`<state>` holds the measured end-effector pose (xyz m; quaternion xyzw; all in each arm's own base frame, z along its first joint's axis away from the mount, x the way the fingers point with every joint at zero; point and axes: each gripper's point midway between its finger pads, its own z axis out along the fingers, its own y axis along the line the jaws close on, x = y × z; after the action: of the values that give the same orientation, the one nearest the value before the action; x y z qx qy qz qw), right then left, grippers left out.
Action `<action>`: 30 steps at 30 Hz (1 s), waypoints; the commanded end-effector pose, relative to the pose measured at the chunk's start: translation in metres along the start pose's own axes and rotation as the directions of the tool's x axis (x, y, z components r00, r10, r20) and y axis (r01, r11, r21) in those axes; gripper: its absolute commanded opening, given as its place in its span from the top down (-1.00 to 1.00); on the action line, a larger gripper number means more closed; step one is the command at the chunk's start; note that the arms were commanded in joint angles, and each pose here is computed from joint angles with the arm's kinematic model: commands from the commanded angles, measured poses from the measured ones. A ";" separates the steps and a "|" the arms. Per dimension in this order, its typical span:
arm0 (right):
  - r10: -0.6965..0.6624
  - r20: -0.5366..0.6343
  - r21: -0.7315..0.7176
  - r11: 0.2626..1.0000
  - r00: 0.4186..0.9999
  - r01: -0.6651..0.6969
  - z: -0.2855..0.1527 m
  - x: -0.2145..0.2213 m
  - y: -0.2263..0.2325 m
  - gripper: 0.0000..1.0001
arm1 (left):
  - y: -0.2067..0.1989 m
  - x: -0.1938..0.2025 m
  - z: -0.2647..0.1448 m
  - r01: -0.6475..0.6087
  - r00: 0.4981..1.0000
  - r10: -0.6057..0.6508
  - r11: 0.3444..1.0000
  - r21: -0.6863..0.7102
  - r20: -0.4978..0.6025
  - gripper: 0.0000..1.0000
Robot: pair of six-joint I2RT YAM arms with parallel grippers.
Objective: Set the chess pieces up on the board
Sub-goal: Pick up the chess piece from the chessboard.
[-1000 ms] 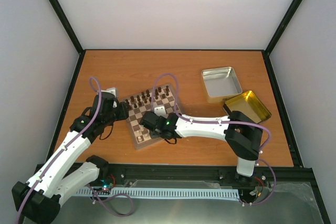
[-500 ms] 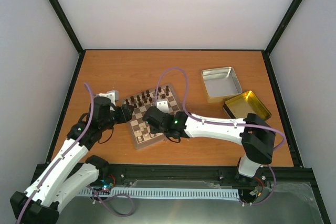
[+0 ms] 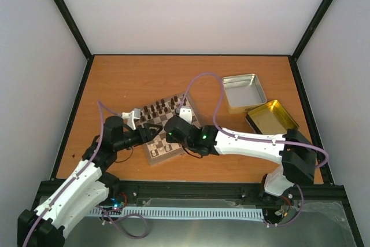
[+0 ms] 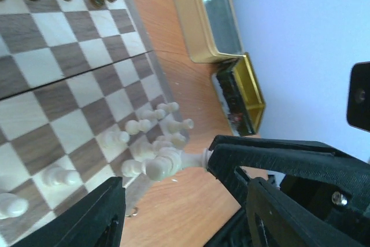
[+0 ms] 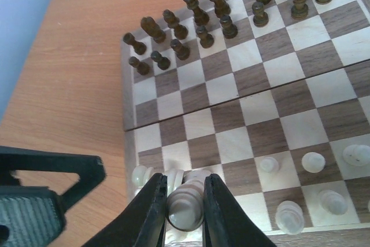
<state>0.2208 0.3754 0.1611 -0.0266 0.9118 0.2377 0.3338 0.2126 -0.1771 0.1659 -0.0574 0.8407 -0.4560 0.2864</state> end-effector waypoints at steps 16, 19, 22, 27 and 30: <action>0.192 0.087 -0.194 0.966 0.978 -0.172 -0.031 -0.029 0.018 0.66 | -0.034 -0.011 -0.001 0.140 0.988 -0.152 0.961 0.238 0.032 0.27; 0.190 0.088 -0.199 0.965 0.978 -0.170 -0.032 -0.029 0.018 0.66 | -0.037 -0.011 0.000 0.133 0.989 -0.144 0.960 0.247 0.026 0.38; 0.186 0.086 -0.196 0.966 0.979 -0.166 -0.030 -0.028 0.019 0.66 | -0.035 -0.010 0.002 0.131 0.990 -0.139 0.961 0.243 0.016 0.52; 0.177 0.083 -0.190 0.969 0.981 -0.159 -0.027 -0.027 0.019 0.66 | -0.029 -0.008 0.004 0.126 0.991 -0.132 0.969 0.212 0.014 0.61; 0.172 0.077 -0.190 0.970 0.982 -0.155 -0.026 -0.025 0.020 0.66 | -0.027 -0.009 0.005 0.114 0.992 -0.120 0.974 0.196 0.024 0.62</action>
<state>0.2152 0.3783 0.1943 0.0178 0.8763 0.3400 0.3408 0.2143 -0.1938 0.1820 -0.1006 0.7833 -0.5564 0.2583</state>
